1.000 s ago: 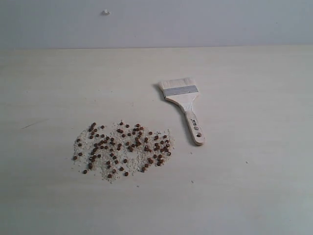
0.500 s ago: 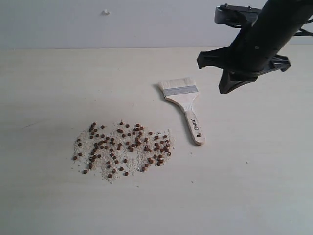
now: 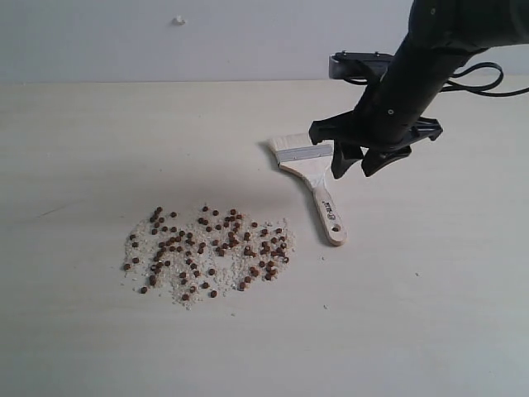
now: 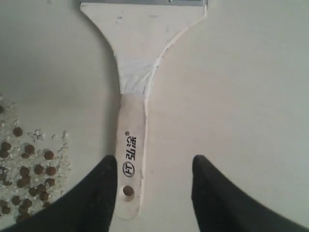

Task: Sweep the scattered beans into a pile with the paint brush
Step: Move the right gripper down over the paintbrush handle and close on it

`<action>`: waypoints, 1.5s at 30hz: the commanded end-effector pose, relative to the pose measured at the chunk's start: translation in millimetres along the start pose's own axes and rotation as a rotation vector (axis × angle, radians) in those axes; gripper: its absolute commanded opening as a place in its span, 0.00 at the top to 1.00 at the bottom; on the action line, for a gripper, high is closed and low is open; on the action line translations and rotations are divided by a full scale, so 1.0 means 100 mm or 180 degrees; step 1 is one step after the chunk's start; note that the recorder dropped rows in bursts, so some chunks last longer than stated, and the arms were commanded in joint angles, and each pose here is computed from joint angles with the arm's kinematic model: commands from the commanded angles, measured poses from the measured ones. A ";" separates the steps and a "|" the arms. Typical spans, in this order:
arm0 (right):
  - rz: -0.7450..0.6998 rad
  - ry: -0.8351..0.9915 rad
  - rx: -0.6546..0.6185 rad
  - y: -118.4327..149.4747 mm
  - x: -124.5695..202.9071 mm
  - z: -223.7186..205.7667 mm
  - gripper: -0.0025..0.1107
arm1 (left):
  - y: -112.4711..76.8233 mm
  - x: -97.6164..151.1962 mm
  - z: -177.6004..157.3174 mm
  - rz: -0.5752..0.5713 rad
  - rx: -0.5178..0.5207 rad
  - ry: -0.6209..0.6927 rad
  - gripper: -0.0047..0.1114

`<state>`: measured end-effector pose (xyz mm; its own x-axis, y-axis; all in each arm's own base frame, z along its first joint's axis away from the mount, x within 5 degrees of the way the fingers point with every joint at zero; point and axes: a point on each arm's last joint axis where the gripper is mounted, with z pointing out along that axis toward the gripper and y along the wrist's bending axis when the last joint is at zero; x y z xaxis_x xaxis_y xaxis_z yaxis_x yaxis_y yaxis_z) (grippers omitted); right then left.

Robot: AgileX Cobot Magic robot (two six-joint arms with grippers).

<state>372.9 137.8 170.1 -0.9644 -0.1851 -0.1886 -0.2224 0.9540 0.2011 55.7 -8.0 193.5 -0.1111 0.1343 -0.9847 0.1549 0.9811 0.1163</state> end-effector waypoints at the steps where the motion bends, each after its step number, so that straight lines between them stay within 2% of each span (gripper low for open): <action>1: -0.0085 0.0107 0.0005 0.01 -0.14 0.11 0.54 | 0.00 -0.01 -0.01 -0.0018 -0.0002 -0.0032 0.96; 6: -0.0196 0.0133 0.0015 0.11 -0.23 0.24 0.54 | 0.00 -0.01 -0.01 -0.0018 -0.0002 -0.0032 0.96; 11: -0.0312 0.0186 0.0060 0.34 -0.25 0.33 0.54 | 0.00 -0.01 -0.01 -0.0018 -0.0002 -0.0032 0.96; 15: -0.0335 0.0323 0.0329 0.44 -0.21 0.44 0.54 | 0.00 -0.01 -0.01 -0.0018 -0.0002 -0.0032 0.96; 18: -0.0304 0.0346 0.0497 0.42 -0.19 0.49 0.54 | 0.00 -0.01 -0.01 -0.0018 -0.0002 -0.0032 0.96; 45: -0.0164 0.0395 0.0512 0.41 -0.18 0.51 0.54 | -0.01 -0.01 -0.01 -0.0012 0.0048 -0.0038 0.96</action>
<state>386.9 191.9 131.0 -0.9639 -0.2571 -0.0690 -0.2600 0.9649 0.0369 55.6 -8.6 193.5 -0.1097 0.1355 -0.9847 0.1652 0.9794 0.1163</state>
